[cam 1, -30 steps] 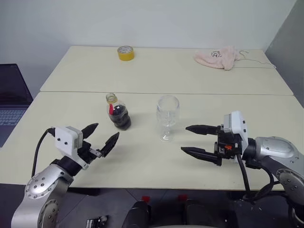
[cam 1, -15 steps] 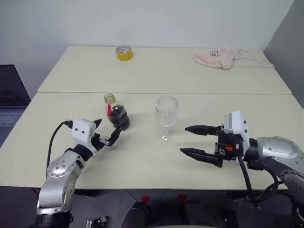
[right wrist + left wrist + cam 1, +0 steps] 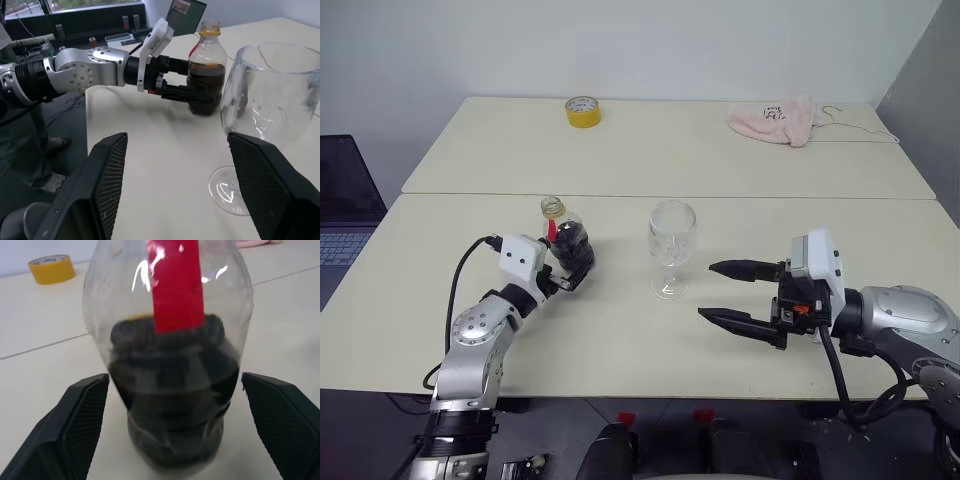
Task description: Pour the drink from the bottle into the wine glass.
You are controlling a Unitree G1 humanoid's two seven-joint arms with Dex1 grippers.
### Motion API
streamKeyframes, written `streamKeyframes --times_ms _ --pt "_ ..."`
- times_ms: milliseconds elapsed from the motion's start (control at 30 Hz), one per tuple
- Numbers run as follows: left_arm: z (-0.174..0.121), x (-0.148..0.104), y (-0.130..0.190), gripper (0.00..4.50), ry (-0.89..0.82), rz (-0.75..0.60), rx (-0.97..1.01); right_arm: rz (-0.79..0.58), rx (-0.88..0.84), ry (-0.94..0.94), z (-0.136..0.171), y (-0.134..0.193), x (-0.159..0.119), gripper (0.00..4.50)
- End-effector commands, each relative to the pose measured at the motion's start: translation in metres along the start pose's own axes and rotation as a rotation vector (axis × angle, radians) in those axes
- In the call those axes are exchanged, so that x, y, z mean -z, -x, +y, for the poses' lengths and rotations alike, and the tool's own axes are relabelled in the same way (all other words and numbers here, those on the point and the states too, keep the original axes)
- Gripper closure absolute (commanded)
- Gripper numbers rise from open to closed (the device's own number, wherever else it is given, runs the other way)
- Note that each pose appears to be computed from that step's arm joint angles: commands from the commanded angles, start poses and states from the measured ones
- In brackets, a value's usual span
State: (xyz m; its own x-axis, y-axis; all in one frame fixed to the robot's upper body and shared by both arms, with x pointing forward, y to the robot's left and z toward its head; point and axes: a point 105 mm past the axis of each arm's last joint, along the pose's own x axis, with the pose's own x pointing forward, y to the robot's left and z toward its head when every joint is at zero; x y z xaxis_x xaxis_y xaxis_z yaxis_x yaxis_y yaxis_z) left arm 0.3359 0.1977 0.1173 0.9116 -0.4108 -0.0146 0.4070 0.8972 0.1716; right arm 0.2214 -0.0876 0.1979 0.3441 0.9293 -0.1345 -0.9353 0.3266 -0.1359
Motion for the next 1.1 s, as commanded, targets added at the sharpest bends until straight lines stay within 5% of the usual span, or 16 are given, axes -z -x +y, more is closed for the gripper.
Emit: streamKeyframes --times_ms 33,200,333,500,633,1100 --pt "-0.004 -0.011 -0.007 0.00 -0.017 -0.028 0.008 -0.031 -0.018 0.041 0.006 -0.001 -0.010 1.08" --pt "-0.005 -0.020 -0.014 0.00 -0.009 -0.037 0.004 -0.031 -0.014 0.043 0.005 -0.002 -0.010 1.08" --pt "-0.003 -0.019 -0.012 0.85 0.008 -0.027 -0.016 -0.034 -0.011 0.042 0.006 -0.003 -0.010 1.04" --pt "-0.004 -0.016 -0.009 2.43 0.035 -0.014 -0.018 -0.041 -0.008 0.039 0.006 -0.003 -0.010 1.04" --pt "-0.003 -0.013 -0.005 3.02 0.050 -0.001 -0.028 -0.046 -0.003 0.039 0.005 -0.003 -0.009 1.04" --pt "0.007 -0.044 0.013 3.49 0.033 -0.009 0.037 -0.059 0.020 0.057 0.010 0.007 -0.017 1.04"
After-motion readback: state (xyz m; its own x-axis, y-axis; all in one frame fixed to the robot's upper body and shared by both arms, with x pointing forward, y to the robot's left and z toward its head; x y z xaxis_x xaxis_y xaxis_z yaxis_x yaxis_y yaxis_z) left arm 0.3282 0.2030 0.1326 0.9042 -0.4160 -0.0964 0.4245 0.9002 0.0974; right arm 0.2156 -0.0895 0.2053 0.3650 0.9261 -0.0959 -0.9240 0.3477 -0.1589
